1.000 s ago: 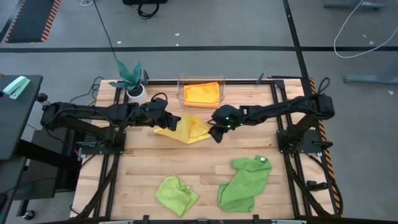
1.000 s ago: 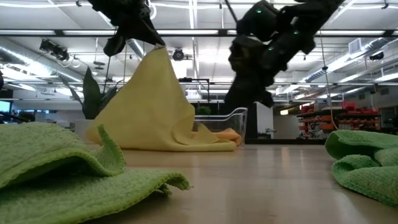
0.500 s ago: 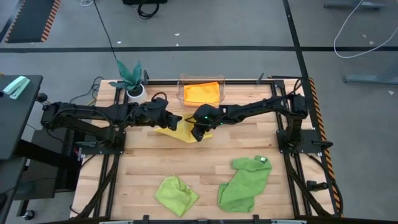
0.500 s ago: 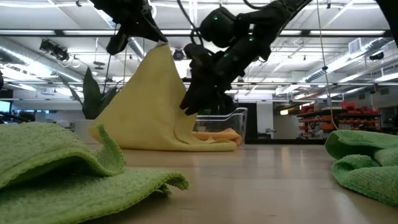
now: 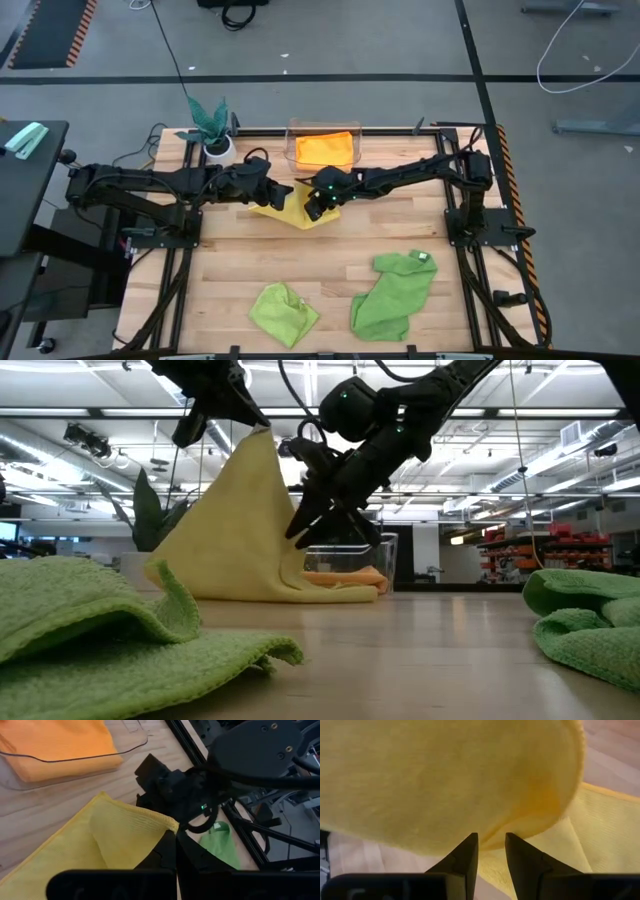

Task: Fold microfiber towels
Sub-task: Fold the yellow towel

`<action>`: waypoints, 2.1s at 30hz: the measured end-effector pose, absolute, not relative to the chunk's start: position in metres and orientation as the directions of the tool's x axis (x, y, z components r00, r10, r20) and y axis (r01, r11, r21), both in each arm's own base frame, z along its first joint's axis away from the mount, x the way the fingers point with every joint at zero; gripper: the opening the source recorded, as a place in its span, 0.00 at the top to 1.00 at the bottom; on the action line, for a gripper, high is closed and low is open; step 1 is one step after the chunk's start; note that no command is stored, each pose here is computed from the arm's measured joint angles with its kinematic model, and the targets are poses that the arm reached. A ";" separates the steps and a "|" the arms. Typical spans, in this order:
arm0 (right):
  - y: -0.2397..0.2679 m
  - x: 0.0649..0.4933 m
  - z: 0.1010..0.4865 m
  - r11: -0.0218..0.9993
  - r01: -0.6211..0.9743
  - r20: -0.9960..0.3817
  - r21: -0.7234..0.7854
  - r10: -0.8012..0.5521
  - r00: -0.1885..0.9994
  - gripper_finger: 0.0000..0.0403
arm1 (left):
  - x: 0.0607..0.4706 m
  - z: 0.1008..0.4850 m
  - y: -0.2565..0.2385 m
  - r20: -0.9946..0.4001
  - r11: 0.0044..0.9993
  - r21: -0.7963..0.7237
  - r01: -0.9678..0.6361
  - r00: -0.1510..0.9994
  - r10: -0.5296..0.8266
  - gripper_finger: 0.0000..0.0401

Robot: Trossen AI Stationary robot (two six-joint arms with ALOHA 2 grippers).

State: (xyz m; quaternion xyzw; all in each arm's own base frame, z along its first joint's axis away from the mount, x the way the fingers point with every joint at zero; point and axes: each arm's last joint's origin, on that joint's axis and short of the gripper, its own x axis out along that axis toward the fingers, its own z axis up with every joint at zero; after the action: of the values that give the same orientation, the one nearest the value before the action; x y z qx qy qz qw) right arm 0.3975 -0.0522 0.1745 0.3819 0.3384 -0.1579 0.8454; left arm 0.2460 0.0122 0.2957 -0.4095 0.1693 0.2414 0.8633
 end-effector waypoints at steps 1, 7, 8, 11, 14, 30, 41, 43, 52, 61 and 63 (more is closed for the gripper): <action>-0.052 0.397 0.173 0.651 0.536 -0.701 0.538 -0.007 0.713 0.74 | 0.246 0.296 0.012 -0.488 0.549 -0.625 -0.554 0.827 0.278 1.00; -0.050 0.397 0.175 0.644 0.537 -0.699 0.545 -0.004 0.715 0.74 | 0.247 0.298 0.012 -0.470 0.567 -0.622 -0.540 0.837 0.281 1.00; -0.049 0.397 0.175 0.645 0.533 -0.697 0.547 -0.002 0.717 0.74 | 0.247 0.298 0.012 -0.471 0.567 -0.621 -0.541 0.836 0.281 1.00; -0.045 0.396 0.177 0.649 0.532 -0.702 0.543 0.004 0.712 0.74 | 0.247 0.298 0.013 -0.471 0.568 -0.620 -0.541 0.836 0.282 1.00; -0.045 0.392 0.174 0.646 0.556 -0.733 0.523 0.009 0.680 0.74 | 0.247 0.298 0.013 -0.472 0.571 -0.617 -0.542 0.835 0.282 1.00; -0.044 0.390 0.175 0.599 0.588 -0.746 0.544 0.025 0.665 0.74 | 0.248 0.300 0.014 -0.450 0.585 -0.616 -0.527 0.845 0.288 1.00; -0.048 0.394 0.179 0.547 0.585 -0.705 0.599 0.013 0.709 0.74 | 0.249 0.301 0.014 -0.440 0.592 -0.617 -0.519 0.851 0.288 1.00; -0.049 0.394 0.179 0.543 0.590 -0.706 0.598 0.009 0.708 0.74 | 0.249 0.301 0.014 -0.438 0.595 -0.615 -0.517 0.852 0.288 0.99; -0.056 0.392 0.176 0.512 0.622 -0.721 0.593 -0.007 0.693 0.74 | 0.250 0.303 0.014 -0.412 0.621 -0.607 -0.496 0.864 0.288 0.99; -0.060 0.392 0.176 0.488 0.635 -0.719 0.599 -0.023 0.695 0.74 | 0.251 0.306 0.016 -0.392 0.628 -0.609 -0.485 0.872 0.294 0.99; -0.062 0.391 0.176 0.483 0.640 -0.719 0.598 -0.030 0.694 0.74 | 0.251 0.306 0.016 -0.392 0.628 -0.609 -0.485 0.872 0.293 0.99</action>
State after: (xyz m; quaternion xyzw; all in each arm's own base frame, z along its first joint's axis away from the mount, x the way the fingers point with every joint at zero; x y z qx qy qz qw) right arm 0.3914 -0.0623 0.1763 0.4626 0.3294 -0.2105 0.7957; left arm 0.2506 0.0157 0.3056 -0.3722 0.1284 0.2178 0.8930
